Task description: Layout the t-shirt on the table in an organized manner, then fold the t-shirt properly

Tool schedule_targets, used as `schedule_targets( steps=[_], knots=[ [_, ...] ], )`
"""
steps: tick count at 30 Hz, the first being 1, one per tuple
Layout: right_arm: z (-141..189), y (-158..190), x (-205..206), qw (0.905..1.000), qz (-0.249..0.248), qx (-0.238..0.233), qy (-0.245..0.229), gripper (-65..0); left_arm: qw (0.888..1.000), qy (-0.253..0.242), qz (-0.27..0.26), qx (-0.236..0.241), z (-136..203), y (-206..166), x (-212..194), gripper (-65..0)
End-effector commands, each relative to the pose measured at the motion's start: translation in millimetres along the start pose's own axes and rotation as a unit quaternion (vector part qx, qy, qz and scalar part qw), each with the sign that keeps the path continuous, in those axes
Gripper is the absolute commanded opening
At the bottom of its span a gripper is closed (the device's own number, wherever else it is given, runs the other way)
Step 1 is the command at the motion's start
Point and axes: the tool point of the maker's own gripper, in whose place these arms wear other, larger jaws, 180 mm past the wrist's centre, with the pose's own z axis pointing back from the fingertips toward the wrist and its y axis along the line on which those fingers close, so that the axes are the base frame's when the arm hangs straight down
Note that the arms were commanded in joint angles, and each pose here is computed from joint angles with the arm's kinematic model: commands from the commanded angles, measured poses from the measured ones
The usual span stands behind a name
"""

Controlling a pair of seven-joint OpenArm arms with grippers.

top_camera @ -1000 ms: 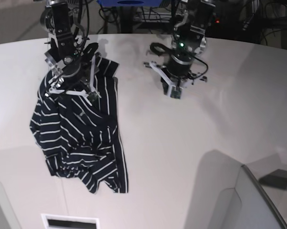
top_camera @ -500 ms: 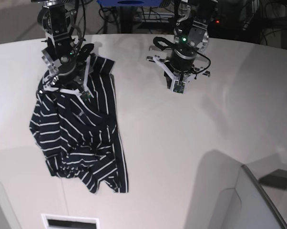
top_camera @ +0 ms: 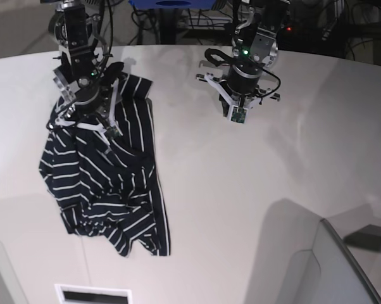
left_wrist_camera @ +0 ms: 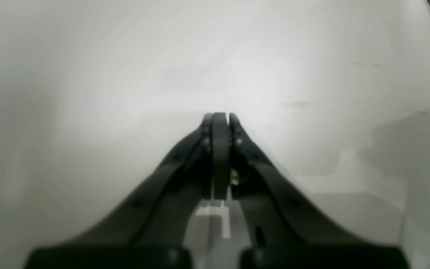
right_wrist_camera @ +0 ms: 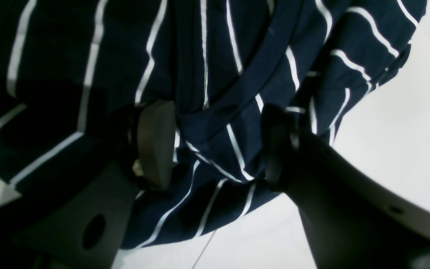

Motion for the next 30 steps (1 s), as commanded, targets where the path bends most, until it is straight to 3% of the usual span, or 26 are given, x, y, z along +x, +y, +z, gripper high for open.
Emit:
schedule_targets(
  steps=[1,7,11,21,30],
  knots=[
    [0,-5,6,0.9999,-0.002,-0.008,-0.009,-37.4,1.000,-0.022,0.001,0.003,0,2,13,-65.0],
    [-3,-2,3,1.0000,-0.001,-0.003,-0.002,-56.7,1.000,-0.022,0.001,0.003,0,2,13,-65.0],
    [-3,-3,3,1.0000,-0.001,-0.003,-0.002,-63.9,1.000,-0.017,0.001,0.003,-1,2,9,-65.0],
    [9,-22,17,0.9994,-0.008,-0.031,-0.017,-64.8,0.999,-0.034,0.015,-0.015,2,-20,24,-65.0],
    [23,-51,30,0.9974,-0.009,-0.067,-0.027,-64.8,0.988,-0.100,-0.019,-0.117,24,-105,74,-65.0]
  ],
)
